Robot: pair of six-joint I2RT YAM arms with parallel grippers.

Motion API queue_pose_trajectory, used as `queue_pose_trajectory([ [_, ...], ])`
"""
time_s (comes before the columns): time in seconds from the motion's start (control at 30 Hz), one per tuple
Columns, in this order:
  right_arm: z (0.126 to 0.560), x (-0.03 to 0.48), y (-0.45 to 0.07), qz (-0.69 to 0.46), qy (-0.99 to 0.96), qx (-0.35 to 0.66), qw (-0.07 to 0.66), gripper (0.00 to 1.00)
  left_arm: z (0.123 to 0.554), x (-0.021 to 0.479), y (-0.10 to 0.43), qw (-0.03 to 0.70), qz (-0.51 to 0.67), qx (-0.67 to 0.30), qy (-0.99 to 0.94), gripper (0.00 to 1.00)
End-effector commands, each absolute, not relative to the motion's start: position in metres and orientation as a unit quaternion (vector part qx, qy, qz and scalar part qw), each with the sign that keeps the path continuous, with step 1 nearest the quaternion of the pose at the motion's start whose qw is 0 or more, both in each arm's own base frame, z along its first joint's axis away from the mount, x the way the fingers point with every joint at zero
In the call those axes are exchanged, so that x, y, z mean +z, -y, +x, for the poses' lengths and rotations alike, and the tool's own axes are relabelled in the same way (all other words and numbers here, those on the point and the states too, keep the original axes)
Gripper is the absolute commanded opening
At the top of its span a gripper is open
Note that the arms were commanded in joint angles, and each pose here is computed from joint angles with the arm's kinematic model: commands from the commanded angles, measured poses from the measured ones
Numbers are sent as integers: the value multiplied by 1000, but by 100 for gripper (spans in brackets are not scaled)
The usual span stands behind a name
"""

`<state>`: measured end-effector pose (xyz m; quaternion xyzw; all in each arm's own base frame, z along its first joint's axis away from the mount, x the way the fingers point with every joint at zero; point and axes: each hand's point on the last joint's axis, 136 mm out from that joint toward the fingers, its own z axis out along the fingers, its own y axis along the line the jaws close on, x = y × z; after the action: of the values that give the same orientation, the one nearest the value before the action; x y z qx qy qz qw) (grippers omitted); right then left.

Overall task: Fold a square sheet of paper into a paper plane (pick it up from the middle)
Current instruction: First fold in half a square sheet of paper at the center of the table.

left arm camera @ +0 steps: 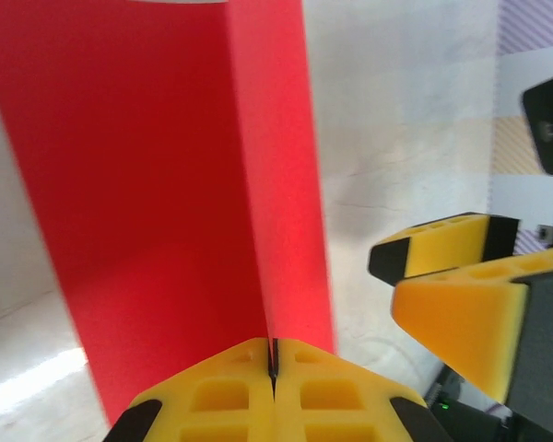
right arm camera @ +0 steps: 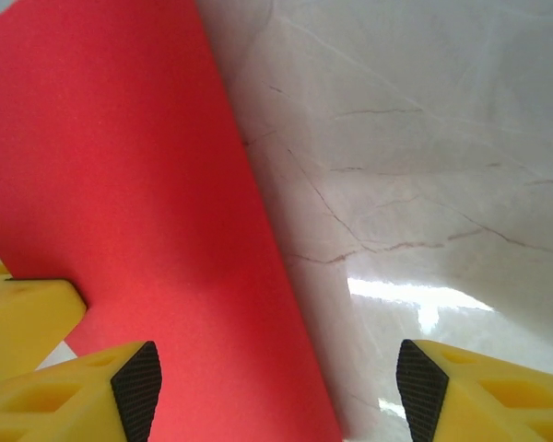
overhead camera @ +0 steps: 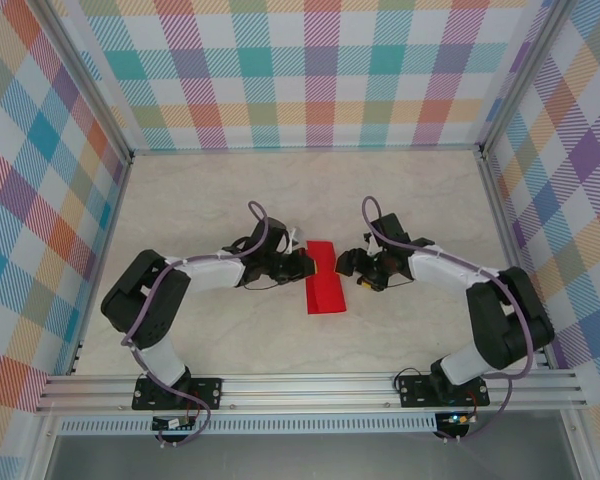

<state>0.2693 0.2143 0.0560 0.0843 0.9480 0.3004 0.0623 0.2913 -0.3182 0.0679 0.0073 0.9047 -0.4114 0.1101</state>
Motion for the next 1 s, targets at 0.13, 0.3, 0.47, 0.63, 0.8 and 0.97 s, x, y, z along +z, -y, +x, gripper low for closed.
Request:
queue_pose_trajectory([
  [0.13, 274, 58, -245, 2, -947, 319, 45, 70, 288, 40, 309, 84, 9, -347, -934, 0],
  [0.3, 273, 50, -253, -21, -950, 312, 23, 69, 289, 39, 307, 84, 14, -335, -938, 0],
  [0.47, 268, 41, -256, -32, -954, 298, 3, 66, 291, 35, 307, 82, 17, -328, -941, 0],
  [0.63, 266, 31, -254, -33, -960, 279, -8, 61, 295, 32, 305, 86, 17, -315, -945, 0],
  [0.8, 265, 17, -247, -21, -971, 238, -12, 55, 300, 29, 301, 91, 3, -296, -951, 7],
  [0.97, 262, -4, -233, 13, -984, 176, -23, 49, 305, 38, 292, 111, -22, -283, -952, 29],
])
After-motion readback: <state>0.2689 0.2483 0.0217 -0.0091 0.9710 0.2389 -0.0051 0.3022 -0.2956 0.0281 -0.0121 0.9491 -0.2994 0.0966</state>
